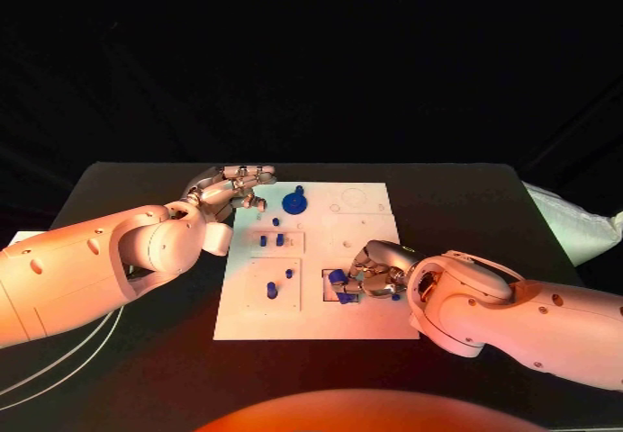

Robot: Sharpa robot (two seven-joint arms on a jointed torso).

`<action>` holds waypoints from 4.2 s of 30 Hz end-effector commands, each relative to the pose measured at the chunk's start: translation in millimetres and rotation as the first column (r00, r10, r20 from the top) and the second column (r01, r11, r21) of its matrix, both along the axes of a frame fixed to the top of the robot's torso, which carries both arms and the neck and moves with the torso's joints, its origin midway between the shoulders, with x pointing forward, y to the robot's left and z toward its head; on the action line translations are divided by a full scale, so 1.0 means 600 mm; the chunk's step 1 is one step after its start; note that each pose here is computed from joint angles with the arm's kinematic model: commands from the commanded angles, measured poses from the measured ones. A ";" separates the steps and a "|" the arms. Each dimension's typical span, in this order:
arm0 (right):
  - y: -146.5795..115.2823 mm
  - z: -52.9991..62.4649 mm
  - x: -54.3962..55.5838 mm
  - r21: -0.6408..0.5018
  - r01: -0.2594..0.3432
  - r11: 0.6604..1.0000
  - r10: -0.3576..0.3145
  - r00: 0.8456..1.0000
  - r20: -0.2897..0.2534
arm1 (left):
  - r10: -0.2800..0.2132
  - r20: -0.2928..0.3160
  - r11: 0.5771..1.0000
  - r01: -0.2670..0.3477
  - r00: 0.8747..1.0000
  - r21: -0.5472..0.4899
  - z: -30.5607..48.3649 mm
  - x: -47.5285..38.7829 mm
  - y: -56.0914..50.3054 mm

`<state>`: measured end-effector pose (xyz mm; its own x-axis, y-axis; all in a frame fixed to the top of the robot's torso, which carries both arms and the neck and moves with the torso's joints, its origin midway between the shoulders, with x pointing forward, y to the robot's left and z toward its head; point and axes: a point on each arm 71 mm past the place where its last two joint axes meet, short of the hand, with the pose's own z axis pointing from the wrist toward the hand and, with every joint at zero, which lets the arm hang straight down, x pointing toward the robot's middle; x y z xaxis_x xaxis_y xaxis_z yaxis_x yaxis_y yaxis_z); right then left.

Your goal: Assemble the parts on the task board

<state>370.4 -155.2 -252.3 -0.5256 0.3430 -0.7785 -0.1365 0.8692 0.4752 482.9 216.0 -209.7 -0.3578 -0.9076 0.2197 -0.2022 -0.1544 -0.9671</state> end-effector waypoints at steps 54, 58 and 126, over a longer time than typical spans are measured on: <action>-0.097 0.035 -0.002 -0.005 -0.013 1.000 0.014 0.995 0.099 | -0.029 0.001 1.000 0.029 1.000 -0.011 0.001 -0.002 -0.002; -0.127 0.036 0.000 -0.067 0.009 0.998 -0.002 0.994 0.110 | -0.028 0.002 1.000 0.029 1.000 -0.011 0.001 -0.001 -0.002; -0.079 -0.028 -0.006 -0.296 -0.050 0.954 0.069 0.996 0.055 | -0.031 -0.010 0.999 0.031 0.999 -0.012 -0.008 -0.005 -0.001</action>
<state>373.0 -196.3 -254.6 -0.3956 -0.0115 -0.9183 -0.3052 0.9447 0.1197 480.8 217.2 -215.8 -0.3656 -0.9022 0.2288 -0.2218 -0.1543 -0.9628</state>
